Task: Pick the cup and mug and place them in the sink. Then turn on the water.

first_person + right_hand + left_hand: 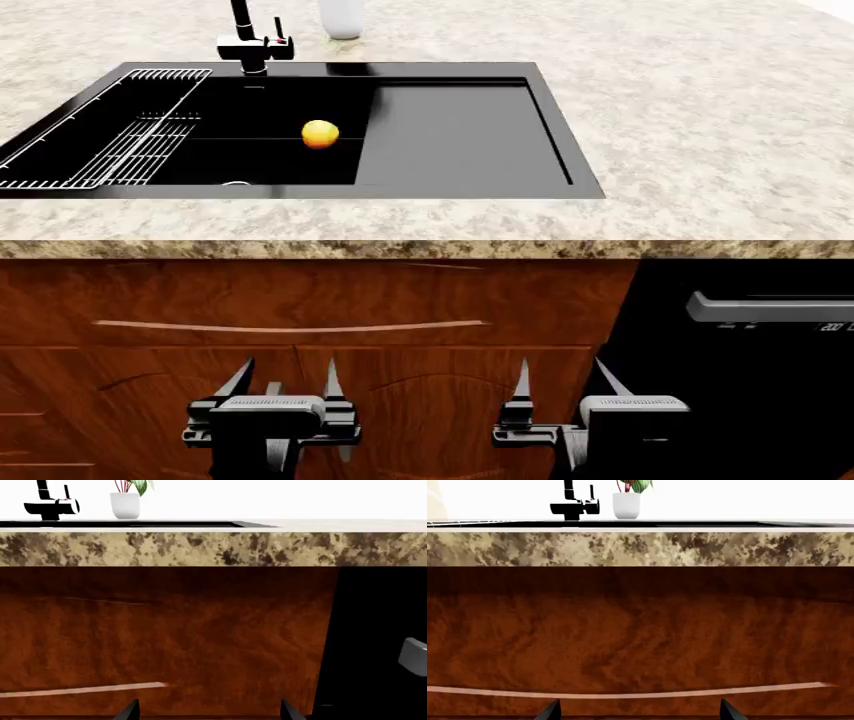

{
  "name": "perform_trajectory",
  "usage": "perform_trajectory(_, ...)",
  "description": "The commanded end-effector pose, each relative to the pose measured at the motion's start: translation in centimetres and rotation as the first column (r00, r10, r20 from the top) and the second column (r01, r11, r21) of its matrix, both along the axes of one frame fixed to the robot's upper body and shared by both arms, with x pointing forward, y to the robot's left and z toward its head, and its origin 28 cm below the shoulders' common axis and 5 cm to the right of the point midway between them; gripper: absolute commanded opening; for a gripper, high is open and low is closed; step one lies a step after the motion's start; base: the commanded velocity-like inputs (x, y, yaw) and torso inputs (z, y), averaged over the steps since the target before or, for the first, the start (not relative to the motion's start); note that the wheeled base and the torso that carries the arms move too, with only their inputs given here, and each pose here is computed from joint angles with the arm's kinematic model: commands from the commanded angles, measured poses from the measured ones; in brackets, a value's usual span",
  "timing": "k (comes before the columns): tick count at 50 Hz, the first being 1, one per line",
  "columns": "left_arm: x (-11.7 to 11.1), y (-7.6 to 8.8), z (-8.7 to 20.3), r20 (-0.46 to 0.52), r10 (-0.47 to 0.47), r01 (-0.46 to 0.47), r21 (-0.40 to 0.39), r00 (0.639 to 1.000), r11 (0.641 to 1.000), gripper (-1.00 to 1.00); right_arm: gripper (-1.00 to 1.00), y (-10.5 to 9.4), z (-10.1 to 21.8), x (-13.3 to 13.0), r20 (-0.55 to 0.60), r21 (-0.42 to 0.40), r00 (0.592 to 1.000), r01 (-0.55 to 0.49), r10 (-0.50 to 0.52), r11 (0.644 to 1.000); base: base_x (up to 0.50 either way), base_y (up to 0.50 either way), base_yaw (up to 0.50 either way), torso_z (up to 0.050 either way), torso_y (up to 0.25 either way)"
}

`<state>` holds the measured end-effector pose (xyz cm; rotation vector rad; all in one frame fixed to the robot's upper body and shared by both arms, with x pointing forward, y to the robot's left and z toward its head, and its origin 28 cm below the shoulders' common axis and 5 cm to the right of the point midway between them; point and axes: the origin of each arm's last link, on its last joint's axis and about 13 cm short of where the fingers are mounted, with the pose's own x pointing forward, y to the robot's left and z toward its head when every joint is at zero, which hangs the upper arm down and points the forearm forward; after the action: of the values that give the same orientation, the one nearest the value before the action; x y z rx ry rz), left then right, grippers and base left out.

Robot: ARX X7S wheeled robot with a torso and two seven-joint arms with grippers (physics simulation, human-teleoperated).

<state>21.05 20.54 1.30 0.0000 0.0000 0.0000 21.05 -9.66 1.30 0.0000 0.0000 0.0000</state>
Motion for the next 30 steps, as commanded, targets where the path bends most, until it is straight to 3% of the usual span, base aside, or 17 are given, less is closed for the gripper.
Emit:
perform_trajectory(1,0.15,-0.06,0.13,0.006,-0.004,0.004,0.002,1.000,1.000,1.00,1.00,-0.03,0.07,-0.01,0.000,-0.005,1.000,0.003,-0.003,1.000,0.00,0.00,0.00,0.000,0.000)
perform_trajectory(8,0.31,-0.13,0.26,0.024,0.006,-0.006,0.006,1.000,1.000,1.00,1.00,-0.31,0.04,-0.27,-0.001,-0.009,1.000,0.020,-0.020,1.000,0.00,0.00,0.00,0.000,0.000)
perform_trajectory(15,0.15,-0.03,0.43,0.031,-0.015,0.015,-0.012,0.999,1.000,1.00,1.00,-0.20,0.06,-0.47,-0.008,-0.016,1.000,0.027,-0.027,1.000,0.00,-0.01,0.00,0.047,0.001)
perform_trajectory(30,-0.49,-0.06,0.72,0.039,-0.023,0.024,-0.021,0.999,0.999,1.00,1.00,-0.26,0.24,-1.00,-0.011,0.001,0.999,0.031,-0.031,1.000,0.00,-0.49,0.00,0.050,0.001)
